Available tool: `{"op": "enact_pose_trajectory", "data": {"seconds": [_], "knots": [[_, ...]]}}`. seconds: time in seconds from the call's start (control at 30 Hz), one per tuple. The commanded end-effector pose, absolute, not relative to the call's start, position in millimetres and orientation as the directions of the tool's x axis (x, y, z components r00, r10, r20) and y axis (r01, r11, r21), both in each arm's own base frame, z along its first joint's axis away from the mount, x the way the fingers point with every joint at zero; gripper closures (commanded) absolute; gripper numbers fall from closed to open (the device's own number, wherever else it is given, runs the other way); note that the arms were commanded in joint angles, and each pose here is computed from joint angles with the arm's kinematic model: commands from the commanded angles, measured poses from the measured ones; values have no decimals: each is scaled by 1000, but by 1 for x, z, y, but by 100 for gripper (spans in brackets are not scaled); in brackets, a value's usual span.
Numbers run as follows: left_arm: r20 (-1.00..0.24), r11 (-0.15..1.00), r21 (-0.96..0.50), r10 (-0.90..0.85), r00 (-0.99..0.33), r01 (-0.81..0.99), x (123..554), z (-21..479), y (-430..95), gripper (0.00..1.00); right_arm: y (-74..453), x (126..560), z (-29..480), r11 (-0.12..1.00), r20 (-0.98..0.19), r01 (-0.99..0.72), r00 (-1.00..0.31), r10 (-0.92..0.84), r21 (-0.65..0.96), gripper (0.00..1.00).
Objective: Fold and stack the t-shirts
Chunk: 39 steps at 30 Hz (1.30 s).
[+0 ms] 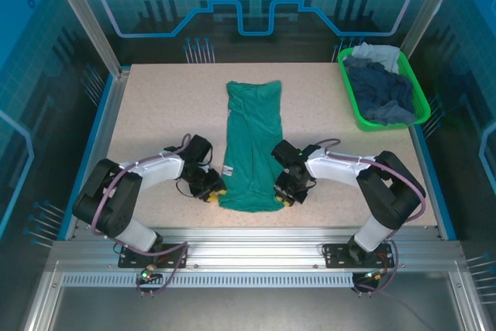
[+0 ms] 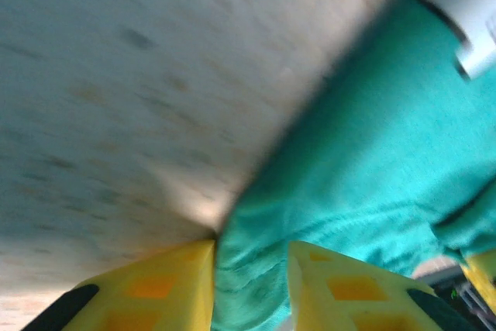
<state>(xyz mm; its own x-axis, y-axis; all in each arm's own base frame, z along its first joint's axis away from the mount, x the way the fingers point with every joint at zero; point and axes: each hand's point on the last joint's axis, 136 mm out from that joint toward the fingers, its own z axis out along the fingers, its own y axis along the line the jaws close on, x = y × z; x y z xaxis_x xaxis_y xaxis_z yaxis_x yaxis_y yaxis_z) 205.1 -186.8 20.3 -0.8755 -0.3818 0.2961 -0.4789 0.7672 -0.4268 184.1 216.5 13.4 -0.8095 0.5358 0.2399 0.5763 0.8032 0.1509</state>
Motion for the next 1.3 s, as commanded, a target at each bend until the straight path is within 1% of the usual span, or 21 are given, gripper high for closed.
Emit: {"op": "enact_pose_trajectory", "data": {"seconds": [0.0,0.07,0.13,0.23,0.37,0.5,0.57,0.63,0.73,0.8,0.93,1.07,1.27], "knots": [[356,753,-453,-339,-871,-477,197,36,-205,66,224,186,13,818,241,550,-828,507,168,85],[387,764,-417,-342,-857,-493,187,35,-201,67,224,186,14,819,242,548,-829,504,170,86],[390,769,-400,-349,-852,-498,183,33,-197,70,223,186,15,820,244,546,-830,502,171,88],[386,771,-395,-353,-852,-499,185,29,-197,78,221,185,15,826,246,539,-833,495,165,91],[354,779,-393,-362,-863,-488,192,30,-196,100,213,179,17,842,237,521,-843,482,140,100],[371,792,-378,-345,-862,-479,180,32,-192,100,205,171,26,876,230,464,-874,429,132,100],[392,798,-380,-320,-862,-468,169,35,-192,100,206,164,30,897,250,418,-892,376,141,100],[413,797,-392,-294,-862,-460,159,40,-192,100,210,158,35,920,276,357,-911,306,160,100],[401,781,-434,-280,-872,-450,155,52,-193,100,216,153,45,940,284,286,-931,227,186,100],[380,758,-472,-285,-880,-449,163,62,-198,100,221,158,53,934,271,281,-938,217,222,100],[326,700,-541,-338,-883,-467,197,80,-210,100,228,186,71,918,234,291,-944,231,268,100],[292,655,-572,-401,-868,-494,238,92,-211,100,226,222,85,907,203,309,-945,258,285,100],[250,582,-636,-466,-849,-507,312,113,-205,100,224,278,102,894,163,322,-945,284,310,100]]}}
